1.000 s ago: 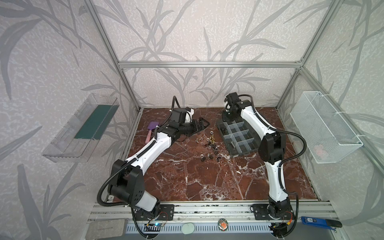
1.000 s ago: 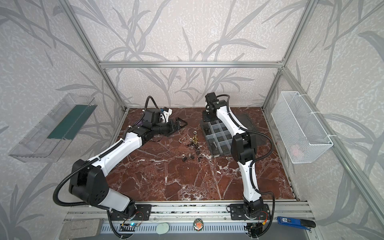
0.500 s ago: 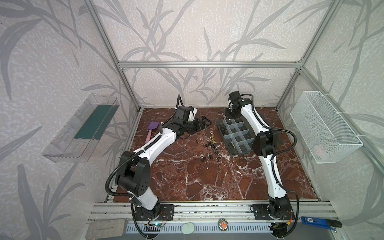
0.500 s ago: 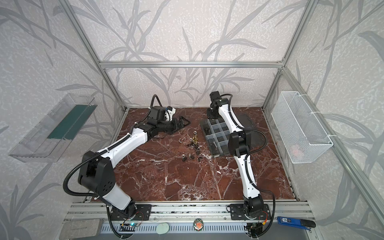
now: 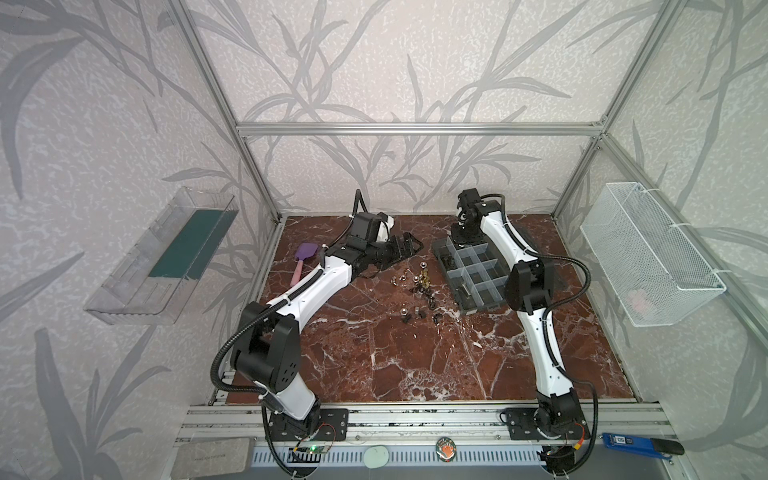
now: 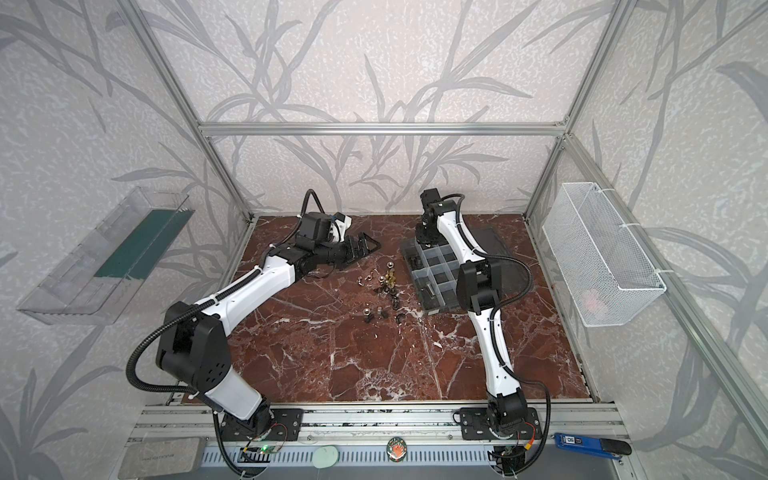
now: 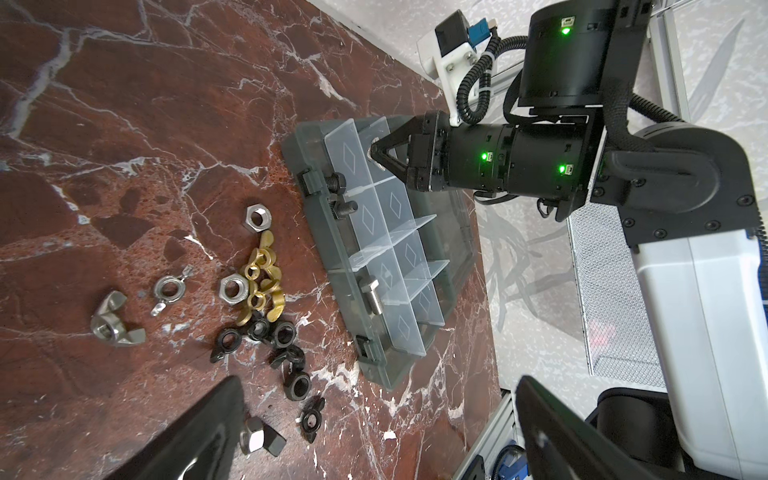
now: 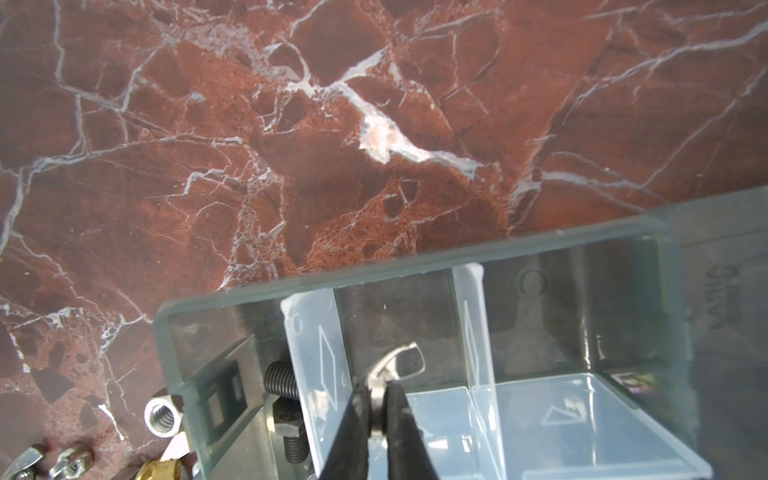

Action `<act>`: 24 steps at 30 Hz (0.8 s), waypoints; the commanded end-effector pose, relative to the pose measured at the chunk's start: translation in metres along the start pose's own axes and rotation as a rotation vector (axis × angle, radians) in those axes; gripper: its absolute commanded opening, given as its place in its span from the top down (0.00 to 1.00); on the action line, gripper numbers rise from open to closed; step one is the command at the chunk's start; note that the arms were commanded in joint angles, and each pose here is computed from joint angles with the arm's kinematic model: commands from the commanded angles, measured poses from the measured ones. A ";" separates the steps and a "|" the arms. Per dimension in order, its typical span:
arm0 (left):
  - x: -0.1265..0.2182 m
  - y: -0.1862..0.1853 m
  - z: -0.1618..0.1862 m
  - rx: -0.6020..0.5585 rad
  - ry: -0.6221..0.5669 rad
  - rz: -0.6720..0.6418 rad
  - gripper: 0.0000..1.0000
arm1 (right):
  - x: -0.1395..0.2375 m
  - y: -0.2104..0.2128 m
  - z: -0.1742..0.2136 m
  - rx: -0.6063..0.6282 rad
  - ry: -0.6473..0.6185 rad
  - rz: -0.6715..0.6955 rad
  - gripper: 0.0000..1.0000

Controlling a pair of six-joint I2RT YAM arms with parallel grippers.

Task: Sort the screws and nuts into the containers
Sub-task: 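Carry the steel wing nut into an organizer box compartment and release, then move the right gripper back to the pile over a steel wing nut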

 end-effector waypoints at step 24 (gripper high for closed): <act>0.073 0.018 0.023 0.004 -0.073 -0.065 0.01 | 0.109 0.116 0.041 0.283 -0.131 -0.113 0.12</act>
Point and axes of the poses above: each gripper's point midway between its finger pads, its own x axis back along the fingers, its own y axis along the line the jaws close on, z = x × y, the point moved 1 cm from there along x, back along the fingers, and after that the axes turned 11 degrees about -x, right-handed, at the moved point
